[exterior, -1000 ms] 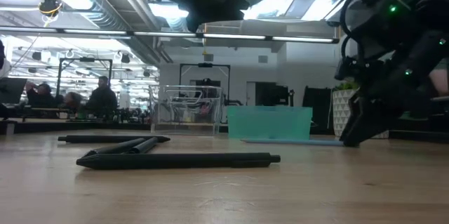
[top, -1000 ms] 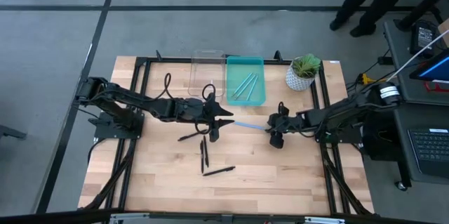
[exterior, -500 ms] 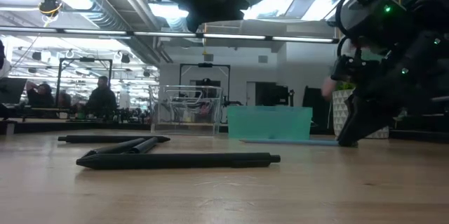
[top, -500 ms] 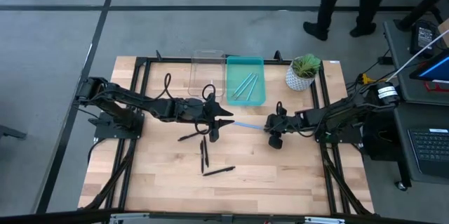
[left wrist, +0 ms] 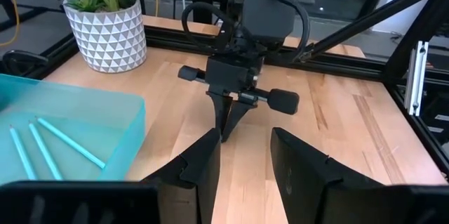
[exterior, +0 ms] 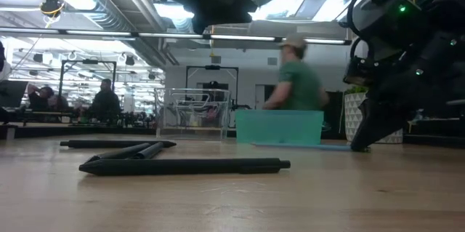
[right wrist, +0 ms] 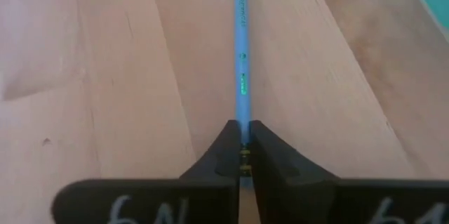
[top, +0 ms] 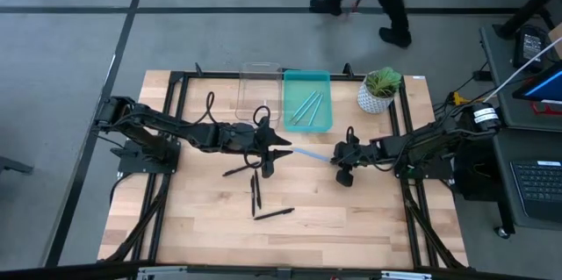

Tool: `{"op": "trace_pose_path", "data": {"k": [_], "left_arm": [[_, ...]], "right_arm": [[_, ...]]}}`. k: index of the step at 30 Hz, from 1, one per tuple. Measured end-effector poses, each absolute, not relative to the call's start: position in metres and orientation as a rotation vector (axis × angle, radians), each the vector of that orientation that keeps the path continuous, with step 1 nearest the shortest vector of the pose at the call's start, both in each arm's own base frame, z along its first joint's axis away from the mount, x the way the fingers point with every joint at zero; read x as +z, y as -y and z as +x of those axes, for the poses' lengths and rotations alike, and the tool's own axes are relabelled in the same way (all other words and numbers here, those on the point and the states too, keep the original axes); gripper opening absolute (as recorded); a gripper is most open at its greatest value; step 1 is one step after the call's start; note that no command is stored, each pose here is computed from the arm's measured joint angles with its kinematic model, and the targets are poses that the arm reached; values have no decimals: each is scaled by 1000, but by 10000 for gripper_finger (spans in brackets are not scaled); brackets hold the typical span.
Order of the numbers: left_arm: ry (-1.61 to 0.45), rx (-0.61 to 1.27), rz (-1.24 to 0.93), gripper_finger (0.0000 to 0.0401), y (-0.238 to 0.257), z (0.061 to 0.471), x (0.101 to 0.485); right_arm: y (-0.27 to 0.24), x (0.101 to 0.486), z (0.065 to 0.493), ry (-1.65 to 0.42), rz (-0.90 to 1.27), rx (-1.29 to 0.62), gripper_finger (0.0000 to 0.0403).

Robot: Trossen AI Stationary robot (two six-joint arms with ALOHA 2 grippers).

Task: Sort pens & pencils
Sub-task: Put the blue pencil into the light blue bin

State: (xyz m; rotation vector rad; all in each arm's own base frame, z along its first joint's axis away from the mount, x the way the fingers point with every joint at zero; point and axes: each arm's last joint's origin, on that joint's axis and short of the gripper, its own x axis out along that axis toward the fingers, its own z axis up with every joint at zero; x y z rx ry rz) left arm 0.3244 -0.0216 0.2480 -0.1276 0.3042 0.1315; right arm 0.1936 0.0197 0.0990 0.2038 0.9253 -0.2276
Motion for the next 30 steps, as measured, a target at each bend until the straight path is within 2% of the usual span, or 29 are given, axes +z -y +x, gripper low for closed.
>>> {"op": "trace_pose_path", "data": {"k": [7,18,21,25,30], "left_arm": [[-306,132,-128,121,22,324,248],[-309,132,-127,121,22,324,247],[-309,132,-127,121,22,324,247],[-312,118,-130,121,22,324,247],[-326,87,-141,121,23,324,246]], "right_arm": [[-23,115,193,-851,205,-108,1],[-24,124,191,-806,235,-113,5],[-31,127,194,-773,228,0,12],[-44,133,197,-712,174,133,3],[-64,128,192,-768,228,239,7]]}}
